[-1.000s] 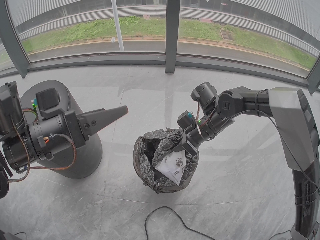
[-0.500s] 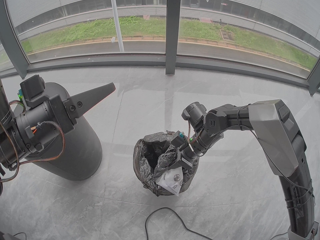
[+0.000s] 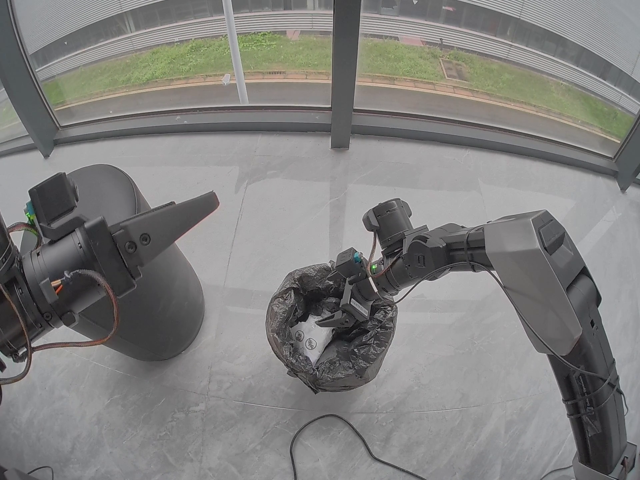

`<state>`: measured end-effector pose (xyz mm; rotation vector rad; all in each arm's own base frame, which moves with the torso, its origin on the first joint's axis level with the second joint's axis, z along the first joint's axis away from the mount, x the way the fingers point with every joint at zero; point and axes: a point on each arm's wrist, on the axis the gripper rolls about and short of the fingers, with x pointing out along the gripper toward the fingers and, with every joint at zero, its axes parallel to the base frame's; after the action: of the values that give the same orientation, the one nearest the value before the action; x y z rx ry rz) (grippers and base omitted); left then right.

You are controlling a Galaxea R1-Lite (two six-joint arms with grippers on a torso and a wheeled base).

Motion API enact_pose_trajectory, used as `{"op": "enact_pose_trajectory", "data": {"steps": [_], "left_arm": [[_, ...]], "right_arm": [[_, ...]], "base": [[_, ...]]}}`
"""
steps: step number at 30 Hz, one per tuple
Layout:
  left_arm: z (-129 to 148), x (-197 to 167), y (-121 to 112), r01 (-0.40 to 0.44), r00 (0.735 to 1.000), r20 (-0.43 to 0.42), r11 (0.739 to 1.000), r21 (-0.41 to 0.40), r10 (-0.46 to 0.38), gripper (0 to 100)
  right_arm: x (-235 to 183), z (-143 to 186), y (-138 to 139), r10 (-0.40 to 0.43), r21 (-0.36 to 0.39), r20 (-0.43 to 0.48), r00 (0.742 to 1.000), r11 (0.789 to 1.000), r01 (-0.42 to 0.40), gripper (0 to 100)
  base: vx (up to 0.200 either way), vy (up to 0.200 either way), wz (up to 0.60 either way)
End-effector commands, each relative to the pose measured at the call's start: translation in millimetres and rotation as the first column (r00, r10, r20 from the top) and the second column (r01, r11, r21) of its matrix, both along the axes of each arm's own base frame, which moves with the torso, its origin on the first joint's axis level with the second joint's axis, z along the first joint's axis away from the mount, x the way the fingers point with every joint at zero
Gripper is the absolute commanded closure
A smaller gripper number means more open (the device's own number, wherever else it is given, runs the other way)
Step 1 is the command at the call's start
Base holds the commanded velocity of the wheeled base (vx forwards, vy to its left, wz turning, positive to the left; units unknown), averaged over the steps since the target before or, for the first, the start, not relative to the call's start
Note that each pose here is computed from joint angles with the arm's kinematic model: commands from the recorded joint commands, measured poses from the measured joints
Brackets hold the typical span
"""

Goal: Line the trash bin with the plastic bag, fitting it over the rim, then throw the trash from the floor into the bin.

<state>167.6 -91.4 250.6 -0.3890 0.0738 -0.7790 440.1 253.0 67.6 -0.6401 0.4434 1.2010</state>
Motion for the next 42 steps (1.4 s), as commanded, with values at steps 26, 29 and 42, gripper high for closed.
{"op": "enact_pose_trajectory", "data": {"steps": [26, 29, 42], "left_arm": [[-50, -132, 76, -0.25, 0.953, 0.168, 0.967, -0.042, 0.253, 0], [-71, -160, 84, -0.304, 0.94, 0.16, 0.953, -0.002, 0.301, 0], [-106, -200, 97, -0.587, 0.803, 0.155, 0.809, 0.038, 0.575, 0]], "right_arm": [[-319, 295, -191, -0.679, -0.283, -0.257, 0.688, 0.734, 0.618, 0], [-401, 317, -236, -0.744, -0.085, -0.095, 0.661, 0.668, 0.739, 0], [-621, 175, -238, -0.939, 0.774, 0.224, 0.26, 0.334, 0.539, 0]], "base": [[0.0, 0.0, 0.0], [0.0, 0.0, 0.0], [0.0, 0.0, 0.0]]}}
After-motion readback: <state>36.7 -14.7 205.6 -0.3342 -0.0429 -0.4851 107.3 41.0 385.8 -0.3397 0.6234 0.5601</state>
